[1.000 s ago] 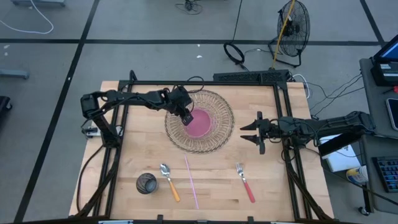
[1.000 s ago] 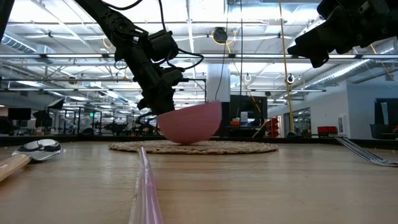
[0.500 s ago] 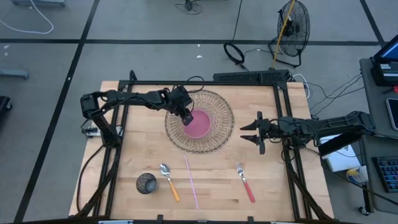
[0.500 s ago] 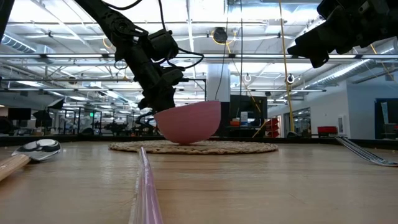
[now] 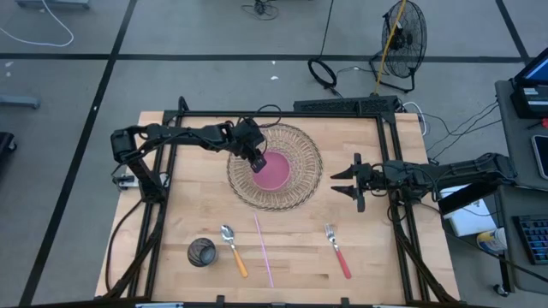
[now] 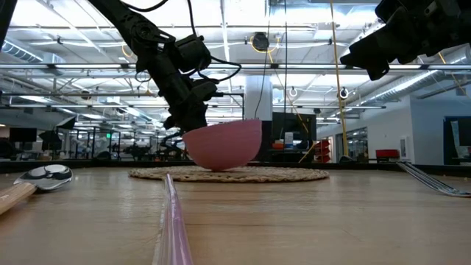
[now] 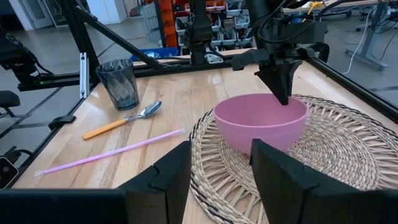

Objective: Pick & Place Utensil
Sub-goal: Put the pink bowl on the middle left of the brown placemat

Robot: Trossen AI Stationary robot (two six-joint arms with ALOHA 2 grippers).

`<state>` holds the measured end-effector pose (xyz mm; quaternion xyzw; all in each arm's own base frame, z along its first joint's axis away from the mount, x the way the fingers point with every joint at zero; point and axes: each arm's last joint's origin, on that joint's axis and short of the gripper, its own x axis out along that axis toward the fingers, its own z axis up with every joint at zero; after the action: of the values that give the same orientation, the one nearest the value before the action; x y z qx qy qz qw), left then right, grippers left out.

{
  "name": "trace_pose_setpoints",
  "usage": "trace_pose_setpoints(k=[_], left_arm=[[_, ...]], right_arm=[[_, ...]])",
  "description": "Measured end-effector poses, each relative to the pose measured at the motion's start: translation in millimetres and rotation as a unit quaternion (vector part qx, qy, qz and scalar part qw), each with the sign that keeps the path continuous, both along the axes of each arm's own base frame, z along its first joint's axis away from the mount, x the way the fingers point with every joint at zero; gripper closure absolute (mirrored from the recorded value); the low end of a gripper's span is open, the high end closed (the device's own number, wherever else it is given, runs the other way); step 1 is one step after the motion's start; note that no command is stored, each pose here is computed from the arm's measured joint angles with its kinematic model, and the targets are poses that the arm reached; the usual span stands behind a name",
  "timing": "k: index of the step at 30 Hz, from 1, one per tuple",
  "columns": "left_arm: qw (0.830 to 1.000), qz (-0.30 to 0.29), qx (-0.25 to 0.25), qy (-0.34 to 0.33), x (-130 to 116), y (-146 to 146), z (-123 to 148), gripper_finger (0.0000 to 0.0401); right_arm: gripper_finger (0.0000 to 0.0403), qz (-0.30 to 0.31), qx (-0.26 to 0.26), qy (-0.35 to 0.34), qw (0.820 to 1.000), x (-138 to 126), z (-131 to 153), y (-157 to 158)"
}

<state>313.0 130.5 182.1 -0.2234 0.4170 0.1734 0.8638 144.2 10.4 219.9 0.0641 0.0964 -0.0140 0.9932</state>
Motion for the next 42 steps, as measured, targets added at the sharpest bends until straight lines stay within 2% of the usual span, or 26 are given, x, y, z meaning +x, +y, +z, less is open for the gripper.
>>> trace_pose_setpoints(k=[7,15,21,25,31,42], left_arm=[[1.0,0.001,0.001,-0.003,0.4,0.2,0.3,0.036],[1.0,-0.004,0.003,-0.002,0.3,0.1,0.3,0.0393],[1.0,-0.003,0.002,-0.002,0.4,0.1,0.3,0.0378],[1.0,-0.003,0.002,-0.002,0.4,0.2,0.3,0.0393],[1.0,0.002,-0.002,-0.003,0.3,0.1,0.4,0.0382],[1.0,0.006,-0.002,-0.009,-3.5,-0.1,8.5,0.0394]], right_arm=[[0.0245,0.0,0.0,0.0,1.0,0.0,0.0,0.0],[0.0245,0.0,0.0,0.0,1.0,0.0,0.0,0.0],[0.0245,0.0,0.0,0.0,1.0,0.0,0.0,0.0],[0.0245,0.0,0.0,0.0,1.0,0.0,0.0,0.0],[0.0245,0.0,-0.001,0.0,1.0,0.0,0.0,0.0],[0.0245,0.001,-0.004,0.0,1.0,-0.1,0.0,0.0]])
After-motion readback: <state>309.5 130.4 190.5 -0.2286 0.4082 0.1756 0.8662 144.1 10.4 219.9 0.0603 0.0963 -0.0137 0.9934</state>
